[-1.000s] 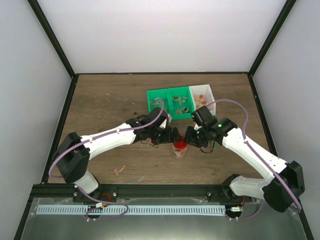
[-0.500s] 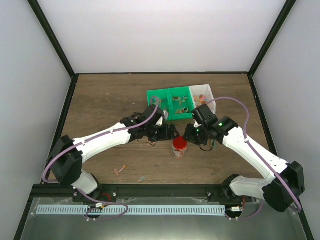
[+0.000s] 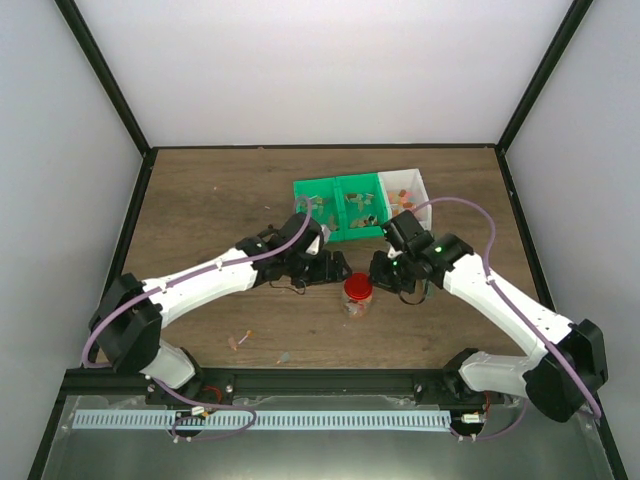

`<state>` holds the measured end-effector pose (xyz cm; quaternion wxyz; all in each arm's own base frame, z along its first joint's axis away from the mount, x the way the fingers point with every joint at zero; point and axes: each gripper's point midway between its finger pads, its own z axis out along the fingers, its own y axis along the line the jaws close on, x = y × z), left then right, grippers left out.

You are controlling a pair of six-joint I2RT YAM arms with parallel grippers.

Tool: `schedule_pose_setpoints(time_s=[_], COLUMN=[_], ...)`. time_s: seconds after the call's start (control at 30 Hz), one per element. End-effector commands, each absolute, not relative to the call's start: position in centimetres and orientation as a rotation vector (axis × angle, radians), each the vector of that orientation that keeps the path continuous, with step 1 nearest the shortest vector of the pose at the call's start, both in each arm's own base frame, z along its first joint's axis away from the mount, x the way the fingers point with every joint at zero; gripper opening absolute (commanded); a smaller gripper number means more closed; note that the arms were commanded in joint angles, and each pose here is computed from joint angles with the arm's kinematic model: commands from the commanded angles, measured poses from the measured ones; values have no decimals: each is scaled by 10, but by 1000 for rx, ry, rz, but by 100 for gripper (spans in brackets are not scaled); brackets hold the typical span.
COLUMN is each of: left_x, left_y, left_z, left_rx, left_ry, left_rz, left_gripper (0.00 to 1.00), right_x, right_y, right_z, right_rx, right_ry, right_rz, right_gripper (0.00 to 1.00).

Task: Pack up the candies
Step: Close the bottle lid on the packing bottle, then screw the bottle lid onto the packing bottle.

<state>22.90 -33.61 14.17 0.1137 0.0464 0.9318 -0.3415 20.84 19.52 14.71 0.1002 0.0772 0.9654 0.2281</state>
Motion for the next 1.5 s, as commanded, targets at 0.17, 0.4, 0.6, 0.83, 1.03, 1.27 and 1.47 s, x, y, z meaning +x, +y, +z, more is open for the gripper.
schedule_pose_setpoints(time_s=[0.17,0.4,0.6,0.83,1.03,1.27,1.47], left_x=[223,215,206,177,161,148,140], left_y=[-327,-311,-278,-272,-269,-282,-279], left_z=[145,146,150,114,105,88,74], left_rx=[150,156,172,223,198,365,403], left_ry=[2709,2633,2456,2395,2271,2170,1961], left_rz=[-1010,-1022,-958,-996,-1094,-1005,-931], left_gripper=[86,86,94,100,88,100,100], right_x=[219,223,225,202,196,204,210], right_y=[197,186,140,152,137,137,137], right_z=[191,211,280,306,260,179,135], right_rx=[212,263,498,304,439,657,836], right_ry=[2747,2657,2234,2021,2142,2141,1956], right_rz=[703,683,785,1061,970,1025,1304], right_gripper=[19,19,88,100,79,81,82])
